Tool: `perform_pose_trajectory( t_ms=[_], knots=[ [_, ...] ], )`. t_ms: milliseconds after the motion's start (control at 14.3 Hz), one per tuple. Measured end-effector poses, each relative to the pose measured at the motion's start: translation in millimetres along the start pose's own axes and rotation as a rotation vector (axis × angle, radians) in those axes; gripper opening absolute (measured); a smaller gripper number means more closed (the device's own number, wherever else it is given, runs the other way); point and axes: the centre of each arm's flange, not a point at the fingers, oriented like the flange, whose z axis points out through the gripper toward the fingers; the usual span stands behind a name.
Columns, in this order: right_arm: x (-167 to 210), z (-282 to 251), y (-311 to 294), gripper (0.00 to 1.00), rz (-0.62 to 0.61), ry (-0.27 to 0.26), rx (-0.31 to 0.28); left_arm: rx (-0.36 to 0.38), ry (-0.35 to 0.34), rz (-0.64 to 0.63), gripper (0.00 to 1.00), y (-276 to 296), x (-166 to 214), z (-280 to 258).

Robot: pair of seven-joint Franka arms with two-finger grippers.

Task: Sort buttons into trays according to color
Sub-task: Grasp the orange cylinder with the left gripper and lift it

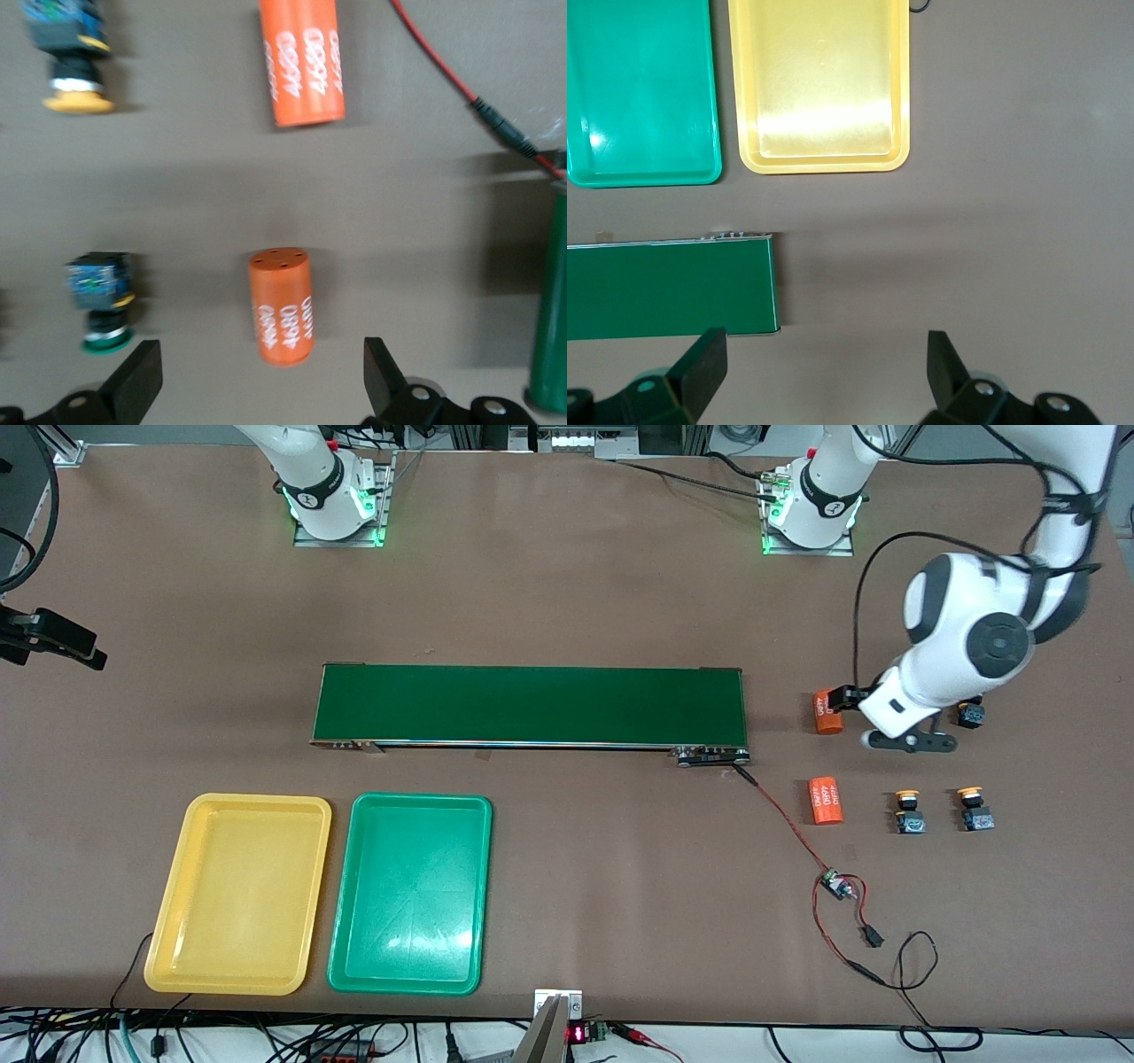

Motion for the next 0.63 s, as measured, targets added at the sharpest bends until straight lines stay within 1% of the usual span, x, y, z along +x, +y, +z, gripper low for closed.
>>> perform_pose_trajectory(
  t_ms=[140, 280, 350, 560, 630],
  knots=[
    [0, 1, 4, 1.0, 0.007, 0.001, 0.0, -0.006, 0.007, 0.002, 1.0, 5, -8, 31],
    [1, 1, 5, 1.0, 0.009, 0.004, 0.0, -0.011, 0.007, 0.002, 1.0, 6, -8, 51],
    [2, 1, 5, 1.0, 0.009, 0.006, -0.001, -0.013, 0.003, 0.001, 0.97, 6, -7, 59],
    [3, 3, 5, 1.0, 0.009, 0.009, -0.001, -0.02, 0.004, 0.0, 0.96, 6, -6, 85],
    [3, 3, 5, 1.0, 0.009, 0.009, -0.001, -0.023, 0.008, 0.0, 0.92, 7, -7, 95]
  ],
)
